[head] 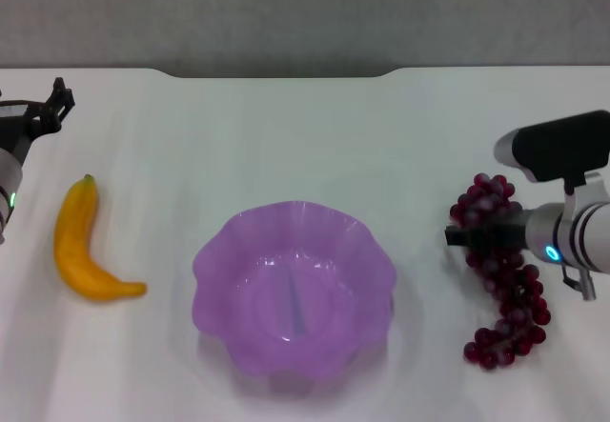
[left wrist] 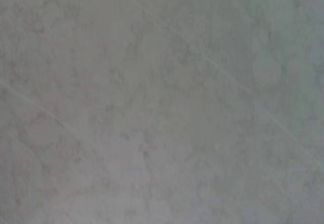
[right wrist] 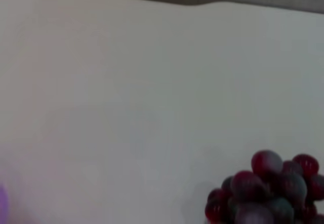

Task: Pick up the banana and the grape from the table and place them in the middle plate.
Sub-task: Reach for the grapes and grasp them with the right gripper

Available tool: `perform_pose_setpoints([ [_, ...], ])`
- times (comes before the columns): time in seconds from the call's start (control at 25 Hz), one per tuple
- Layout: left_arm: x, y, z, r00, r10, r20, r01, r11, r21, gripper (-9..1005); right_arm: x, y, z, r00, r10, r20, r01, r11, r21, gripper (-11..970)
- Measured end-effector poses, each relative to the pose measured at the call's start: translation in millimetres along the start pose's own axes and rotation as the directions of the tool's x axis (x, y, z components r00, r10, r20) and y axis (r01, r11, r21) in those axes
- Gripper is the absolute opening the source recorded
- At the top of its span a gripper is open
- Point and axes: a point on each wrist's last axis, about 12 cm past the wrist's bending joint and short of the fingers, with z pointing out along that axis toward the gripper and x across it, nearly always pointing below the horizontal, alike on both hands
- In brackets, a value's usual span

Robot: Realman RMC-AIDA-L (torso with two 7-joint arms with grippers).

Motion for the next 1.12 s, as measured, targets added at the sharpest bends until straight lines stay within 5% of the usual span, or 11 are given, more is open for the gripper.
perform_pose_setpoints([
  [0.84,-2,-3.7,1,1.000,-0.002,0.004,0.002,1.000,0.007,893,18,-2.5,7,0.999,-0.041,-0.018,0.041,0.999,0.025,877],
  [1.12,-1,-3.3,1,1.000,-0.002,0.003,0.002,1.000,0.006,893,19,-3.0,8,1.000,-0.017,0.017,0.017,1.000,0.023,781],
])
